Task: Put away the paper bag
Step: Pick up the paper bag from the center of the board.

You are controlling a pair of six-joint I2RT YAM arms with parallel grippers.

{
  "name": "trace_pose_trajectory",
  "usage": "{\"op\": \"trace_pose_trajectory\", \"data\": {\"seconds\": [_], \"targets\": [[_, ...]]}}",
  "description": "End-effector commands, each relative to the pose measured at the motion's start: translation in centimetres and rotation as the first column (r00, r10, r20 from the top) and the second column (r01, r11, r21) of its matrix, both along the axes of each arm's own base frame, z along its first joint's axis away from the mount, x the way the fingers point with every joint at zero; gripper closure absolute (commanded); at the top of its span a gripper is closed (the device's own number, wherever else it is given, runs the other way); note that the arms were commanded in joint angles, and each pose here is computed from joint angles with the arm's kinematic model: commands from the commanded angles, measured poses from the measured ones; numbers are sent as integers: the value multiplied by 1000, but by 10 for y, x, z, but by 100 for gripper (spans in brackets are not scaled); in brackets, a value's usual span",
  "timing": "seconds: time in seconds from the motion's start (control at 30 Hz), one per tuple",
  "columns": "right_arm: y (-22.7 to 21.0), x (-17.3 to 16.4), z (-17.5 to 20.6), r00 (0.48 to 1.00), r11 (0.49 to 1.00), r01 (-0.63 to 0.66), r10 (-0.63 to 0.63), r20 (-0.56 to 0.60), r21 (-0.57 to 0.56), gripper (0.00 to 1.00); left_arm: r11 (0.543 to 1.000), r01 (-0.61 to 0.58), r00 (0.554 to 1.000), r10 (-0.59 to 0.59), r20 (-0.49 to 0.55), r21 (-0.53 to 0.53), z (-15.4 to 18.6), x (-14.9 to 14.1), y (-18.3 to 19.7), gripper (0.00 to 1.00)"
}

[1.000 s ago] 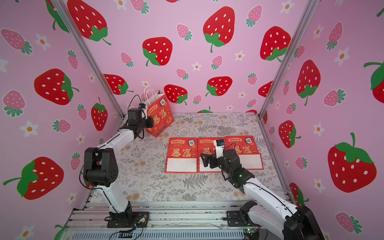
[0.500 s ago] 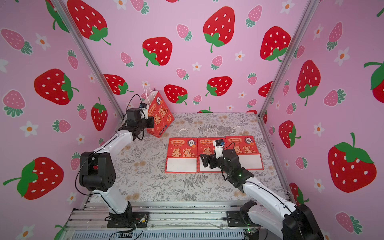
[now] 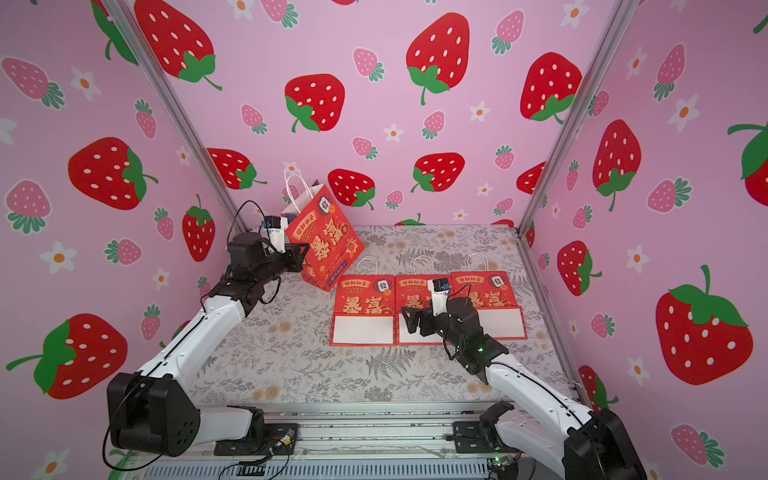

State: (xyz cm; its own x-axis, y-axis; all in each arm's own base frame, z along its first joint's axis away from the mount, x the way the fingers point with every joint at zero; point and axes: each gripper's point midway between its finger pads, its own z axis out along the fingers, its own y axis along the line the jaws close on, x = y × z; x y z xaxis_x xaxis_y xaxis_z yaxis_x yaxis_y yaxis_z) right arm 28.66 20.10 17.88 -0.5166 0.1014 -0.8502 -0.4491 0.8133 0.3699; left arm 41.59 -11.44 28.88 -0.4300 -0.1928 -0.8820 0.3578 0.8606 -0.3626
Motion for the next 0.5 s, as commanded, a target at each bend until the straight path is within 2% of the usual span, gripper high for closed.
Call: {"op": "trace_pose_trajectory", "data": {"seconds": [0.0, 0.27, 0.47], "targets": [[-2, 3, 12, 1000, 1000, 17, -18, 22, 26, 0, 991, 113, 993, -109, 47, -72, 31, -18, -19, 100], [-5, 5, 9, 999, 999, 41, -42, 5, 19, 0, 972, 221, 973, -214, 89, -77, 68, -48, -32, 100], [-9, 11, 9, 997, 997, 75, -74, -23, 23, 1, 940, 333, 942, -328, 71, -80, 83, -71, -44, 100]]}}
